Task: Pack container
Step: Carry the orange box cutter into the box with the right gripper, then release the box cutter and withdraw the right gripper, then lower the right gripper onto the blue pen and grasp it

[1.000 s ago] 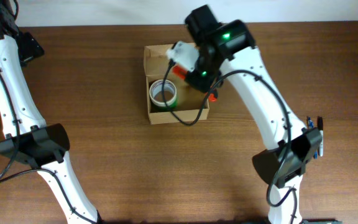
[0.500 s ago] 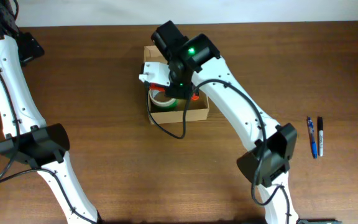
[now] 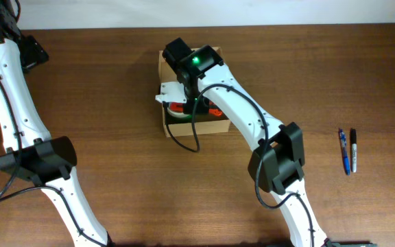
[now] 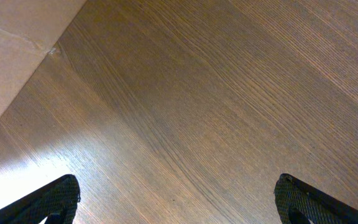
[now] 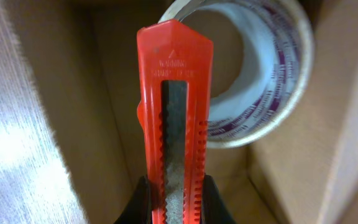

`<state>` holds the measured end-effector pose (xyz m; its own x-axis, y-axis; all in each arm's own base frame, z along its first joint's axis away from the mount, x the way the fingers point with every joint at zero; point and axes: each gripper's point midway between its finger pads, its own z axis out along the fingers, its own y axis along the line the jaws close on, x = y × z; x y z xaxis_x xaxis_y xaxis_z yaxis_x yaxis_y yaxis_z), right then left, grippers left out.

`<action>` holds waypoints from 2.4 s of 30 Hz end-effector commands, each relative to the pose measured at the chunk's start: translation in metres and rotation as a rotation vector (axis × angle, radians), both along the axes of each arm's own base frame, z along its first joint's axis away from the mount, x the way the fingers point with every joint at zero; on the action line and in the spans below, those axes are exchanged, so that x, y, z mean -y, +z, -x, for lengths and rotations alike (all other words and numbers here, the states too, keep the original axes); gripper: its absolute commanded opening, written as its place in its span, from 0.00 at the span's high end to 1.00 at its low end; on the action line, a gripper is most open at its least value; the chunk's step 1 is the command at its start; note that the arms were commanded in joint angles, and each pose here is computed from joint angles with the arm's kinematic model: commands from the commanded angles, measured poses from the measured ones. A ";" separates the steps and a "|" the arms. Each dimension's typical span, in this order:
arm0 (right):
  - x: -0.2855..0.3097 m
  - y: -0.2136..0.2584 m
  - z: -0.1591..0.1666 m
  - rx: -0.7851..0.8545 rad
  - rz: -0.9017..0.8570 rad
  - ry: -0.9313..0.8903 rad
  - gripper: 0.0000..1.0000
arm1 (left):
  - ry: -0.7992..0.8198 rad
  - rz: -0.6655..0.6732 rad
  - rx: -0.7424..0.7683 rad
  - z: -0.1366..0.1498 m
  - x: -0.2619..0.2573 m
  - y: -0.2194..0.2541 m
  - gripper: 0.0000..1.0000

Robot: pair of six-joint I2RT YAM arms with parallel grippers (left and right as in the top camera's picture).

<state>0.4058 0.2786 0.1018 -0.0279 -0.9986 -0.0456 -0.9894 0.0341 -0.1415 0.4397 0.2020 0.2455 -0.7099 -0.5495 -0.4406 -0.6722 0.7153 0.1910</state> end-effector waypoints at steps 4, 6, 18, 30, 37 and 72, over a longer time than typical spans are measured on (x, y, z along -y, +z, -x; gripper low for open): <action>0.002 -0.015 0.002 -0.030 0.036 0.008 0.96 | 0.014 -0.005 0.030 0.006 -0.001 0.013 0.00; 0.002 -0.017 0.004 -0.038 0.039 0.006 0.96 | 0.014 -0.005 0.030 0.006 -0.001 0.013 0.00; -0.008 -0.026 0.021 -0.068 0.059 0.024 0.87 | 0.015 -0.005 0.030 0.006 -0.001 0.013 0.00; -0.002 -0.022 0.013 -0.012 0.107 -0.005 0.57 | 0.014 -0.005 0.030 0.006 -0.001 0.013 0.00; -0.002 0.005 -0.008 0.124 0.075 -0.108 0.46 | 0.015 -0.005 0.030 0.006 -0.001 0.013 0.00; 0.401 -0.019 0.069 0.003 -0.223 -1.649 0.26 | 0.015 -0.005 0.030 0.006 -0.001 0.013 0.00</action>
<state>0.3327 -0.1204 0.0821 -0.9833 0.0963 -0.1544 0.0992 0.9950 -0.0113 0.4398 0.2019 0.2455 -0.7099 -0.5495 -0.4405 -0.6721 0.7154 0.1907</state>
